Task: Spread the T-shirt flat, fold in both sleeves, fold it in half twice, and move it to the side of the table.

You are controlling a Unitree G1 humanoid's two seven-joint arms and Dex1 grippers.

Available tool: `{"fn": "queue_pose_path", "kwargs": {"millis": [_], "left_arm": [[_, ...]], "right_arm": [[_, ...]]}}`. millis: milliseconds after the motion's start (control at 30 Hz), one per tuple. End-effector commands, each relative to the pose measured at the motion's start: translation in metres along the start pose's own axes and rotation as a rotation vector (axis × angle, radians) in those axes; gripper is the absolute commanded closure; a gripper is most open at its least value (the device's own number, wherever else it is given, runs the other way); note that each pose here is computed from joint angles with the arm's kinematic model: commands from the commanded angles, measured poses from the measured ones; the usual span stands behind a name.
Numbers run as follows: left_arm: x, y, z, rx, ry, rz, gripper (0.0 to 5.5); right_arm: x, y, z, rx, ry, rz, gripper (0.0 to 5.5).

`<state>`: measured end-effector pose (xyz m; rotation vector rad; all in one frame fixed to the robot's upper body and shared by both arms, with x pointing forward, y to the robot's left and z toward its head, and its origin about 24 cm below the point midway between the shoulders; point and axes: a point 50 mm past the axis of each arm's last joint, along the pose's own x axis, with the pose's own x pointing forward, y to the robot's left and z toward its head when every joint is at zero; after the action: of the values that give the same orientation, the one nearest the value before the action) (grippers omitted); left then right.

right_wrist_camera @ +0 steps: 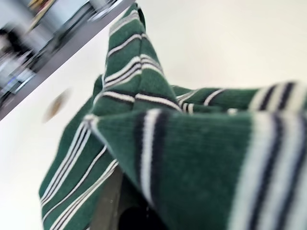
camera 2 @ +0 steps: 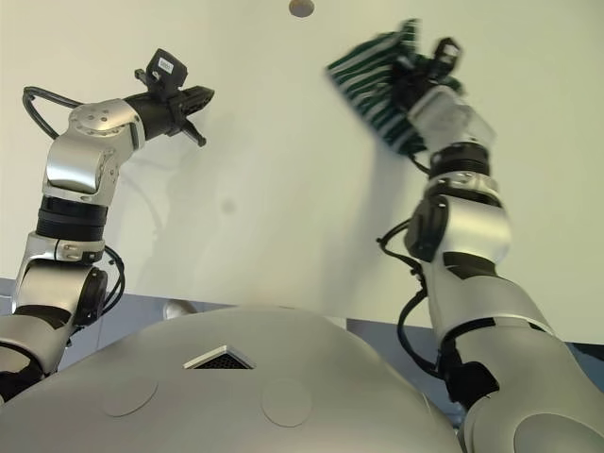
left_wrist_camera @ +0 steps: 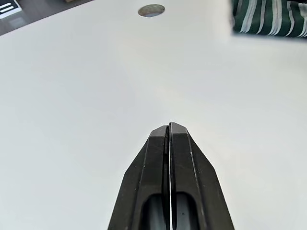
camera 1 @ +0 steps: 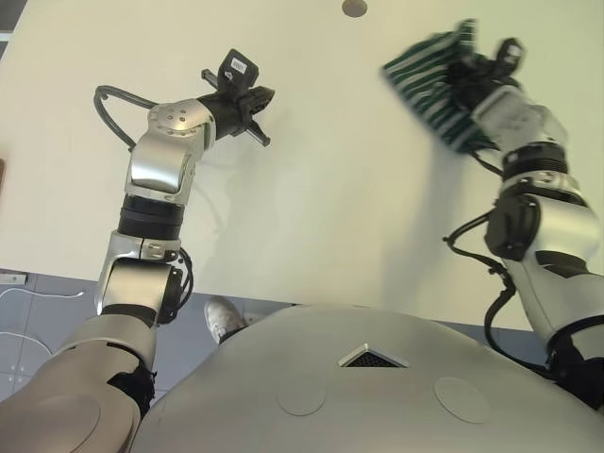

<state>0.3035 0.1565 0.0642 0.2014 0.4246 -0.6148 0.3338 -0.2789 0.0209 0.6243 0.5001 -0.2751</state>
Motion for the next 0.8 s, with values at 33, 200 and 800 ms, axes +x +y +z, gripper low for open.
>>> {"fn": "queue_pose_path", "kwargs": {"millis": [33,200,800], "left_arm": [[-0.008,0.02,0.003,-0.064,-0.104,0.181,5.48],[-0.016,0.036,0.001,-0.113,-0.155,0.29,5.48],[-0.027,0.016,0.026,-0.218,-0.489,0.448,5.48]], "right_arm": [[-0.054,-0.13,-0.08,0.067,0.224,-0.524,5.48],[-0.083,-0.128,-0.092,-0.005,0.154,-0.642,5.48],[-0.097,0.084,-0.008,-0.598,-0.574,0.17,5.48]]}}
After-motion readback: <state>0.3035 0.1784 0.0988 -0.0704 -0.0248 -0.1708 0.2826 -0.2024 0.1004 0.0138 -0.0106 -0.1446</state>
